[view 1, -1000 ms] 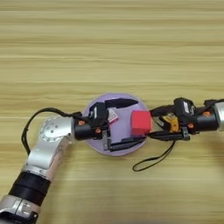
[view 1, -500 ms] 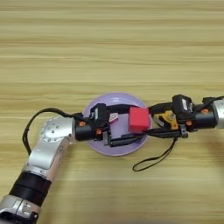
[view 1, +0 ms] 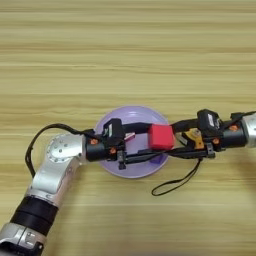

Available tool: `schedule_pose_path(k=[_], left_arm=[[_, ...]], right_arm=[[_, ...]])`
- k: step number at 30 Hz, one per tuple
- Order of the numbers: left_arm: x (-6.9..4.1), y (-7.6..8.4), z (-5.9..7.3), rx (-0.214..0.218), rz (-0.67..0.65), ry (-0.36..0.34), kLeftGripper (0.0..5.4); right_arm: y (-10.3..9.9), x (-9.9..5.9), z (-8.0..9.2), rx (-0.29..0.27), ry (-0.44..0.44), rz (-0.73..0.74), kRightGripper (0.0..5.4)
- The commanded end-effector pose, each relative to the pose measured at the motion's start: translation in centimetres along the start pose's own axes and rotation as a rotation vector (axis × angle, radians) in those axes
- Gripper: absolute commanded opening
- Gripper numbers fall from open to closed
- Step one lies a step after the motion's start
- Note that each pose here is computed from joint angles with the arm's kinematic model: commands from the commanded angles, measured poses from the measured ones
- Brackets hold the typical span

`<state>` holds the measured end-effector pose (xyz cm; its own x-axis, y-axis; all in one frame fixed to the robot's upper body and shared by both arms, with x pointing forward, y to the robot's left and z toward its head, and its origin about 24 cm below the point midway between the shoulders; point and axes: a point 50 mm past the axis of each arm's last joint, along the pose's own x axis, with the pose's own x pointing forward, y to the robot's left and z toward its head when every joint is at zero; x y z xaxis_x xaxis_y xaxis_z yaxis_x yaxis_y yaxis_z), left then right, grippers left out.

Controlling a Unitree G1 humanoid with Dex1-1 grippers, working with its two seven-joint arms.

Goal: Move the objects on the table

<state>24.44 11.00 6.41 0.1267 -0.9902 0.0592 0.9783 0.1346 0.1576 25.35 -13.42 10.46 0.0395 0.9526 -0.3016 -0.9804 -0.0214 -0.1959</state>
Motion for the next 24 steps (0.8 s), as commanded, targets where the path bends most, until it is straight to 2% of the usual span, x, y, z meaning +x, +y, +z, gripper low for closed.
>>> schedule_pose_path(k=[1,19,24], left_arm=[[-0.01,0.25,0.33,0.023,-0.001,-0.002,2.41],[-0.03,0.3,0.28,0.022,0.004,-0.005,2.39],[-0.08,0.37,0.26,0.022,0.009,-0.004,2.27]], right_arm=[[-0.65,-0.42,-0.14,-0.012,0.039,-0.031,2.34],[-0.11,-0.26,0.66,-0.026,0.01,-0.003,2.34],[-0.16,-0.25,0.75,-0.026,0.006,-0.005,3.04]])
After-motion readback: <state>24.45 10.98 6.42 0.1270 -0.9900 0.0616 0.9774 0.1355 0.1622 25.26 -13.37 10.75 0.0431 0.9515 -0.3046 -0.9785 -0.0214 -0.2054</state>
